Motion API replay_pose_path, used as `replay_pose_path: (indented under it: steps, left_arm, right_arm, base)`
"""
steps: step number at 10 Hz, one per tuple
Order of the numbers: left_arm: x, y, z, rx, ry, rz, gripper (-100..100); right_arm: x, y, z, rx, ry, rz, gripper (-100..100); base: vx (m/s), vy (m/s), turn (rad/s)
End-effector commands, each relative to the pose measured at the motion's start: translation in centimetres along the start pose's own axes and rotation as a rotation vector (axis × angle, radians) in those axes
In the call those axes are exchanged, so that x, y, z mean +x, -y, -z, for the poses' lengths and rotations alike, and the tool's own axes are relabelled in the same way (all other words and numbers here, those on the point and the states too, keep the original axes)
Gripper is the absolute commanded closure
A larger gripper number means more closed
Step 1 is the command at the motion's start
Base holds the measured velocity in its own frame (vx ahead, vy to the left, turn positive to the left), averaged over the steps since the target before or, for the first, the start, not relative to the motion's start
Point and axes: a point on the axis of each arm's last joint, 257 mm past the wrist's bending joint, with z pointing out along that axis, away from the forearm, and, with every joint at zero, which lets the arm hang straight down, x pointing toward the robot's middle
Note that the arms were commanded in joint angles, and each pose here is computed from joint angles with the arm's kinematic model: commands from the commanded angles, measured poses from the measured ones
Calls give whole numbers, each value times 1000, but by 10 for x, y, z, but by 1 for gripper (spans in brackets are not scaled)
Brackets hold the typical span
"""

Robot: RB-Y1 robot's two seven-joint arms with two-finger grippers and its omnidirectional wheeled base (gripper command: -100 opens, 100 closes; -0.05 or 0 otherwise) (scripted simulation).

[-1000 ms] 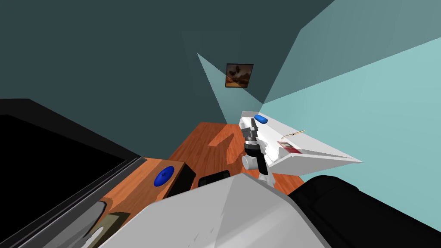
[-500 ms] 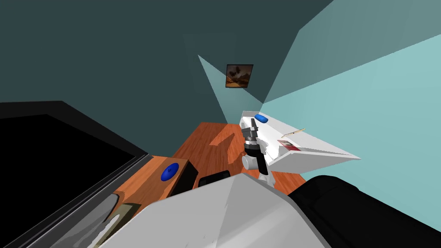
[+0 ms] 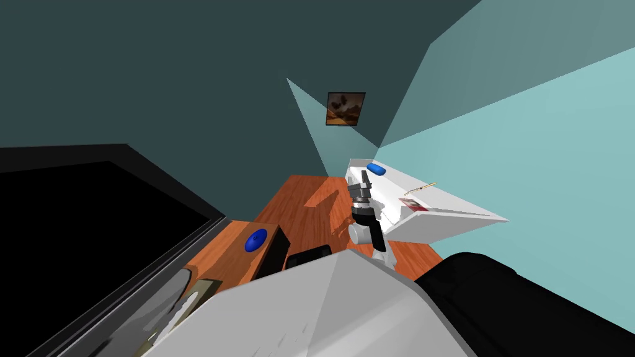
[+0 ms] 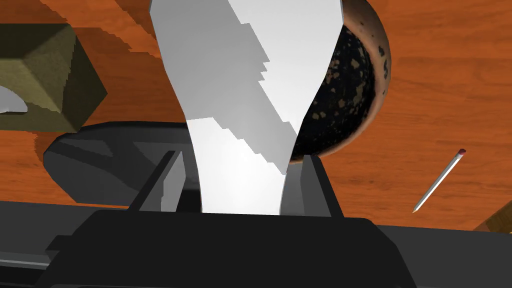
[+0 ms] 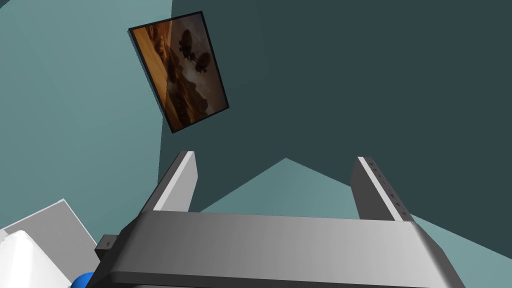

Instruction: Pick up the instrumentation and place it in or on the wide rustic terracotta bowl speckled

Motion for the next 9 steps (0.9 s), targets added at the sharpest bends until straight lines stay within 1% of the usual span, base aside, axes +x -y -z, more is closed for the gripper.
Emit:
replay_pose_path:
  steps: [1, 2, 3, 4, 8, 9]
  left_arm:
    - [-5, 5, 0, 16, 17, 28, 100]
    - [-9, 8, 0, 24, 29, 46, 100]
    - [-7, 6, 0, 18, 22, 35, 100]
    - [-9, 7, 0, 20, 25, 38, -100]
    - [-9, 7, 0, 20, 25, 38, -100]
    - [-9, 7, 0, 20, 25, 38, 0]
  right_arm:
    - [0, 0, 0, 0, 0, 0, 0]
    - [0, 0, 0, 0, 0, 0, 0]
    - [0, 0, 0, 0, 0, 0, 0]
    - [0, 0, 0, 0, 0, 0, 0]
    - [0, 0, 0, 0, 0, 0, 0]
    - [0, 0, 0, 0, 0, 0, 0]
  base:
    - [-77, 115, -13]
    - [-55, 109, -19]
    - [-20, 51, -12]
    - [-5, 11, -1]
    - [0, 0, 0]
    - [0, 0, 0]
